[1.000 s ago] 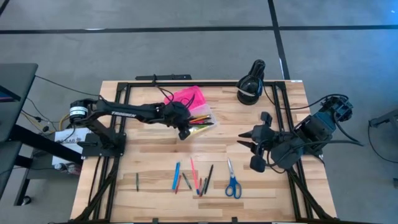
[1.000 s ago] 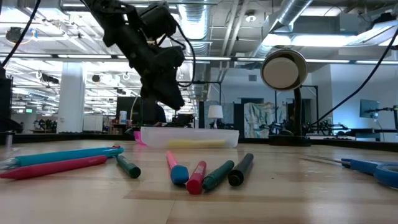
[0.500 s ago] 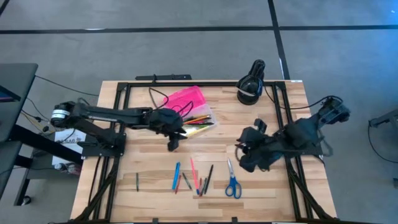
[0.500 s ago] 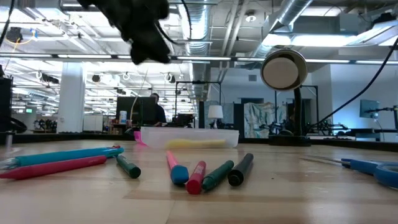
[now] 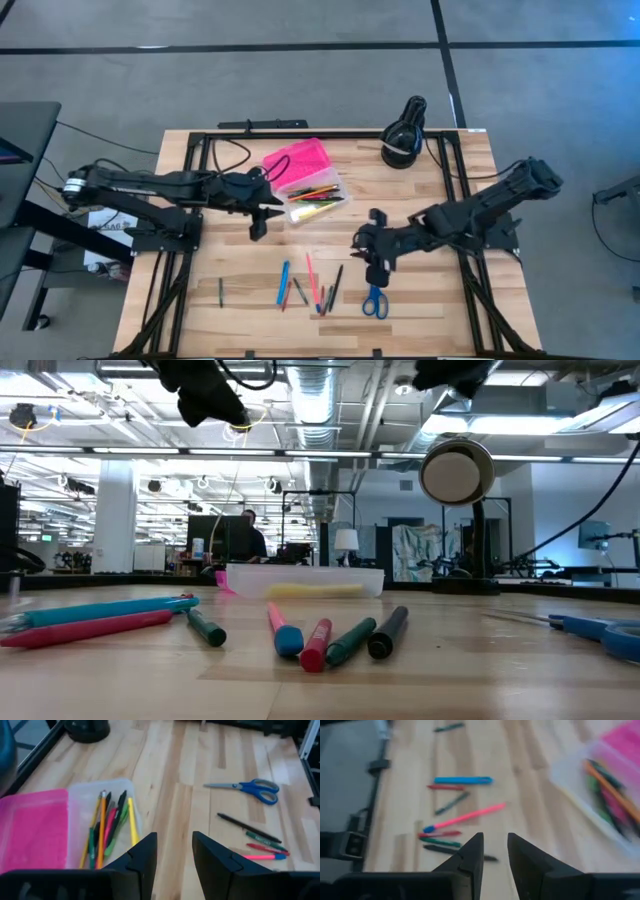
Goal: Pick & place school supplies into a supply box
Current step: Put the black pen into the pink supply box
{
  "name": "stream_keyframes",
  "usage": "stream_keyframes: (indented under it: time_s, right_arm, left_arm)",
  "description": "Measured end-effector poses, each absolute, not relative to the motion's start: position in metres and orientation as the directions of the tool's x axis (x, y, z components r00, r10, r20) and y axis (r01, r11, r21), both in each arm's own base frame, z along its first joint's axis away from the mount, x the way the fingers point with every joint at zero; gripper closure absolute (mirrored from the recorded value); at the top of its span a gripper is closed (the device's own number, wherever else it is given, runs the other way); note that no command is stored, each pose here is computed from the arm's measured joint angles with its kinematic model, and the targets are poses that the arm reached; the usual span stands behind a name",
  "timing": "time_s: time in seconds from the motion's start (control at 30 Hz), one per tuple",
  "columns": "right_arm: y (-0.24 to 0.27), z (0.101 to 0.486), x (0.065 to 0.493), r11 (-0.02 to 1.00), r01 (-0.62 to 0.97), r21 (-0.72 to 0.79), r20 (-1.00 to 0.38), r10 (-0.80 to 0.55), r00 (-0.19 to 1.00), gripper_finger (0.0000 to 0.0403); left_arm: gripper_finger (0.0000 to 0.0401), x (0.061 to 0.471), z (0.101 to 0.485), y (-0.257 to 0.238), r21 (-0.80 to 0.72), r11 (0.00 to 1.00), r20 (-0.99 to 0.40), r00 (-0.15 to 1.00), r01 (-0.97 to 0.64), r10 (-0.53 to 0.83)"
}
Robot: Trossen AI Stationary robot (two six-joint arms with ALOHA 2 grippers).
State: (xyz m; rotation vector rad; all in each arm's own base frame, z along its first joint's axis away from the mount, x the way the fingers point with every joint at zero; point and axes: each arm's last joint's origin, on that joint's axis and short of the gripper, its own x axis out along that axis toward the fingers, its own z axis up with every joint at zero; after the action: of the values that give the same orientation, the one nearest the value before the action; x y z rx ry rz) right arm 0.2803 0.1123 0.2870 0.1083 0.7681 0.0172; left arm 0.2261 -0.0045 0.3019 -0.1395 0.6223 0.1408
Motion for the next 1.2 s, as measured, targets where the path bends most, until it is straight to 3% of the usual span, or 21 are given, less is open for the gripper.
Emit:
stream_keyframes:
  time_s: [0.17, 0.43, 0.63, 0.93, 1.2]
  right_arm:
    - [0.099, 0.271, 0.290, 0.985, -0.070, 0.161, -0.640, 0.158, 0.752, 0.0321]
    - [0.102, 0.230, 0.312, 0.959, -0.241, 0.147, -0.670, 0.276, 0.689, 0.0321]
    - [0.108, 0.198, 0.329, 0.957, -0.255, 0.139, -0.730, 0.273, 0.627, 0.0321]
    - [0.129, 0.156, 0.349, 0.898, -0.421, 0.129, -0.792, 0.349, 0.501, 0.0321]
    - [0.131, 0.149, 0.352, 0.877, -0.475, 0.077, -0.805, 0.335, 0.489, 0.0321]
  left_arm:
    - [0.0285, 0.219, 0.303, -0.006, -0.097, 0.980, -0.606, 0.791, -0.175, 0.081]
    - [0.0285, 0.215, 0.299, -0.018, -0.114, 0.981, -0.647, 0.761, -0.155, 0.045]
    - [0.0285, 0.213, 0.298, -0.029, -0.116, 0.978, -0.651, 0.757, -0.175, 0.058]
    - [0.0285, 0.210, 0.297, -0.040, -0.141, 0.969, -0.660, 0.748, -0.204, 0.062]
    - [0.0285, 0.207, 0.296, -0.046, -0.141, 0.964, -0.661, 0.746, -0.224, 0.077]
